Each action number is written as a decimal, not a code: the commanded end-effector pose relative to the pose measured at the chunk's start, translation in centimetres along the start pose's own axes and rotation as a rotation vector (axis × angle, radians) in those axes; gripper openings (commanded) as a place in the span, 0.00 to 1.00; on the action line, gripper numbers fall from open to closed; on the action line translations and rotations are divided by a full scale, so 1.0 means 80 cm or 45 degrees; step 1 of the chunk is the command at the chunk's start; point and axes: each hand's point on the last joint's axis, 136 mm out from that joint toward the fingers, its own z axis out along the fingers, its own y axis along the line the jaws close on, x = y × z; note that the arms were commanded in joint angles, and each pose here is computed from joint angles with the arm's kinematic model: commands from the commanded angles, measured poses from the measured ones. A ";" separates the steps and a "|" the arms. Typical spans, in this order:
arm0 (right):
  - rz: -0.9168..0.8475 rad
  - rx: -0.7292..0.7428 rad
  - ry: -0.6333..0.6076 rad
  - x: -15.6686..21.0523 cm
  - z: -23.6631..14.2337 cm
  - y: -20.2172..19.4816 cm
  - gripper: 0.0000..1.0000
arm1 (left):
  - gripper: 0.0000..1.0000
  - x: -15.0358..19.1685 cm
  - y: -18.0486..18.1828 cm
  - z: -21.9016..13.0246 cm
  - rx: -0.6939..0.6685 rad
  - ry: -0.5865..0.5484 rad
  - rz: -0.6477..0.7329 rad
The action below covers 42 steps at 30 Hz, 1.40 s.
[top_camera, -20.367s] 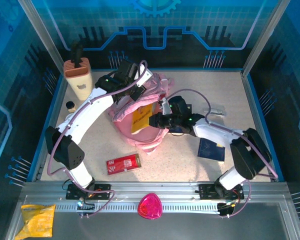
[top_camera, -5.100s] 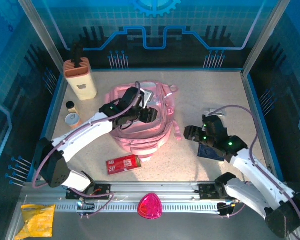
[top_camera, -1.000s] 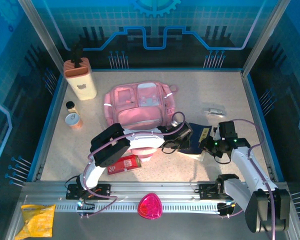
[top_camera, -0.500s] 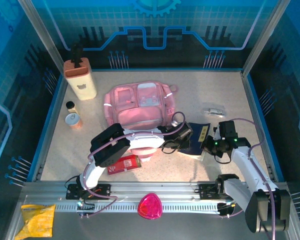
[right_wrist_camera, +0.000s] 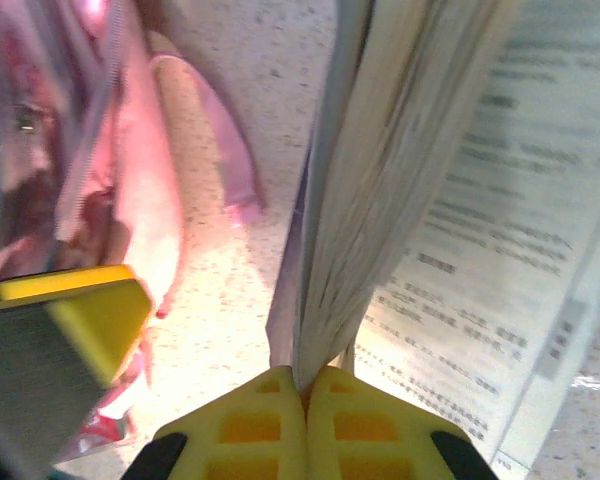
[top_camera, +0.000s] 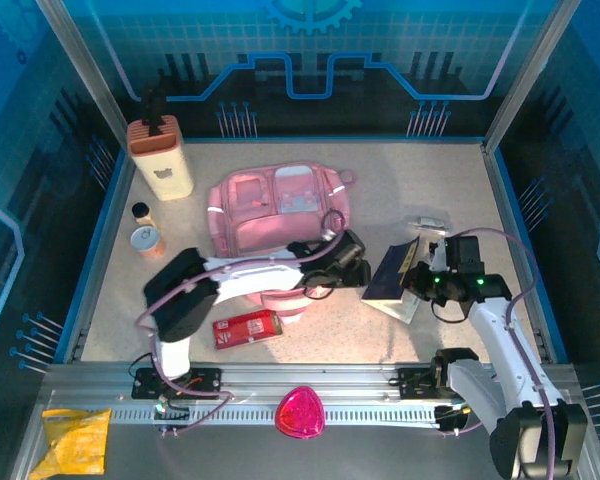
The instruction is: Pack books, pencil case, and school supplies into a backpack
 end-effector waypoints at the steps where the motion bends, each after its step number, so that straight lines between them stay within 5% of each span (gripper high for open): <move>1: -0.051 -0.155 -0.007 -0.005 -0.026 0.044 0.00 | 0.72 -0.031 -0.005 -0.057 0.168 -0.089 -0.100; 13: -0.236 -0.525 -0.010 -0.003 -0.084 0.165 0.00 | 0.94 -0.060 0.014 -0.135 0.546 -0.183 -0.417; 20: -0.285 -0.734 0.042 0.010 -0.097 0.221 0.00 | 0.95 -0.080 -0.018 -0.153 0.779 -0.194 -0.446; 25: -0.269 -0.723 0.072 0.018 -0.076 0.212 0.00 | 0.72 -0.093 -0.051 -0.197 1.027 -0.250 -0.426; 37: -0.288 -0.708 0.080 0.018 -0.055 0.205 0.00 | 0.14 -0.092 -0.036 -0.221 0.934 -0.313 -0.412; 42: -0.267 -0.681 0.071 0.020 -0.052 0.194 0.46 | 0.00 -0.102 -0.046 -0.241 0.941 -0.347 -0.378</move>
